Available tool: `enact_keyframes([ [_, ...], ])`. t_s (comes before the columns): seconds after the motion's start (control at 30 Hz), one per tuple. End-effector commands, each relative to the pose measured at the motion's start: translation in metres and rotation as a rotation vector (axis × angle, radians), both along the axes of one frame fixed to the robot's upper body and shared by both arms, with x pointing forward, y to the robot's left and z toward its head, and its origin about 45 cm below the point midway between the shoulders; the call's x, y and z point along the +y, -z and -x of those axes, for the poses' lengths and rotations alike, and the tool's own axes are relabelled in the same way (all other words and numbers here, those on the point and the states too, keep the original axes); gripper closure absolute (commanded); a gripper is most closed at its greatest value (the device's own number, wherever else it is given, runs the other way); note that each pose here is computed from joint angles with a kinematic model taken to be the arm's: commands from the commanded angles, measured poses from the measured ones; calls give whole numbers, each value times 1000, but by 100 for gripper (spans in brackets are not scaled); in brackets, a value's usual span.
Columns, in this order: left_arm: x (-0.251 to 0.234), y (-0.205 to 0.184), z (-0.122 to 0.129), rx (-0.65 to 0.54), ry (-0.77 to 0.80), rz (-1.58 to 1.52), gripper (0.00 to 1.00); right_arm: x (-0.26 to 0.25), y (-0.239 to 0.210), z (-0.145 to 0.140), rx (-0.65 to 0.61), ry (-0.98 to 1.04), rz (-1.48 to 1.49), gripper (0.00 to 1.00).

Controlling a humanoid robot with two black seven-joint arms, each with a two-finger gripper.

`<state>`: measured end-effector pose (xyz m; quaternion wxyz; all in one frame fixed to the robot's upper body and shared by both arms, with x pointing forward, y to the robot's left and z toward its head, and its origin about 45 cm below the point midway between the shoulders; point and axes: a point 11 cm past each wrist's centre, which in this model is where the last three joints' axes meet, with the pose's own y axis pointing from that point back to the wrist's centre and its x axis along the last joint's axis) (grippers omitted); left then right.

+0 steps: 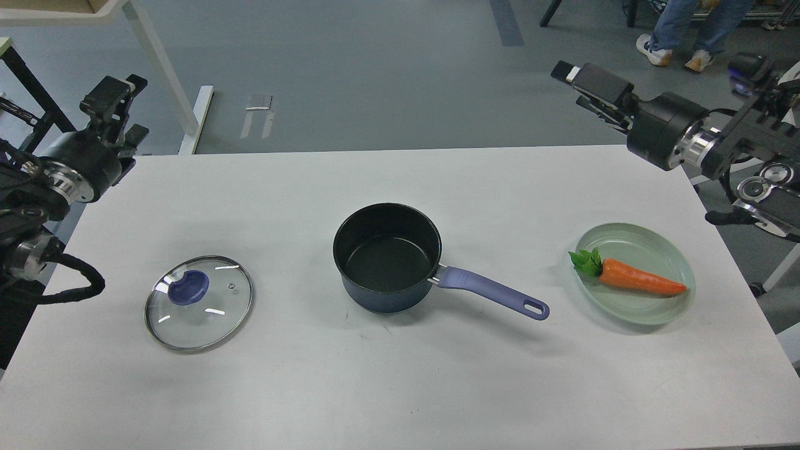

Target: Open pot lid

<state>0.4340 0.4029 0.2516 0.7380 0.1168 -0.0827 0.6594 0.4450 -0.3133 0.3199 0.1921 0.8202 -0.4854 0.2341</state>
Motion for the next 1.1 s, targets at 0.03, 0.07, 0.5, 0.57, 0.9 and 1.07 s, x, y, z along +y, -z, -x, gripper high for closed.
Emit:
enact_keyframes([
  [0.03,-31,7,-27,-39,-18,142,1,-5,22,-33,57,159,-214,0],
  [0.07,-37,10,-31,-37,-18,182,1,-7,28,-39,68,195,-247,0],
  [0.5,-54,44,-42,0,-100,590,1,18,75,-53,222,451,-1032,0],
  [0.57,-56,46,-41,3,-108,623,1,26,80,-51,245,450,-1078,0],
  [0.9,-61,49,-40,13,-99,638,1,43,90,-48,300,419,-1235,0],
  [1.07,-59,46,-40,9,-97,632,1,46,89,-46,307,401,-1242,0],
])
